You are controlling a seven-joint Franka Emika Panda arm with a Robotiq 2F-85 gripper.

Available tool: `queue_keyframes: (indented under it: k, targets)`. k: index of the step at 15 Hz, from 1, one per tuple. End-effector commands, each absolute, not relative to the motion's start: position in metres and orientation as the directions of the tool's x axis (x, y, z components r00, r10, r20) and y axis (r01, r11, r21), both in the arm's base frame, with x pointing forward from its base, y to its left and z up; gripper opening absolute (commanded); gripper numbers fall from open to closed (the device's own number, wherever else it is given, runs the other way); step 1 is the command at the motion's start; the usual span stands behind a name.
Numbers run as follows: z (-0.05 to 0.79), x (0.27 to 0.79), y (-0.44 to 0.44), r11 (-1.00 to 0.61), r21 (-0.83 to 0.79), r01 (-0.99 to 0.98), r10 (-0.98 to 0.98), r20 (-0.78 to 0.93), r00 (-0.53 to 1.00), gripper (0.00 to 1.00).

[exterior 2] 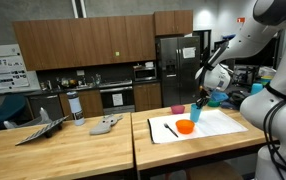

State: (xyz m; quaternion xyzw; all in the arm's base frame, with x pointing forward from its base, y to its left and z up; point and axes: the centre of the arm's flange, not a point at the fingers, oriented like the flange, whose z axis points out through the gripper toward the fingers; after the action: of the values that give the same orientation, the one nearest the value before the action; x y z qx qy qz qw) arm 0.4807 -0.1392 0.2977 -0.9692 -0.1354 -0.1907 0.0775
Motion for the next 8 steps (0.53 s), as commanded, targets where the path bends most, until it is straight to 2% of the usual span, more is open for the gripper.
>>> queue_keyframes:
  k: [1, 8]
  targets:
    - [0.3223, 0.4775, -0.1380, -0.930, -0.083, 0.358, 0.313, 0.333, 0.890, 0.01]
    - [0.3244, 0.4848, -0.1354, -0.898, -0.103, 0.428, 0.401, 0.210, 0.892, 0.01]
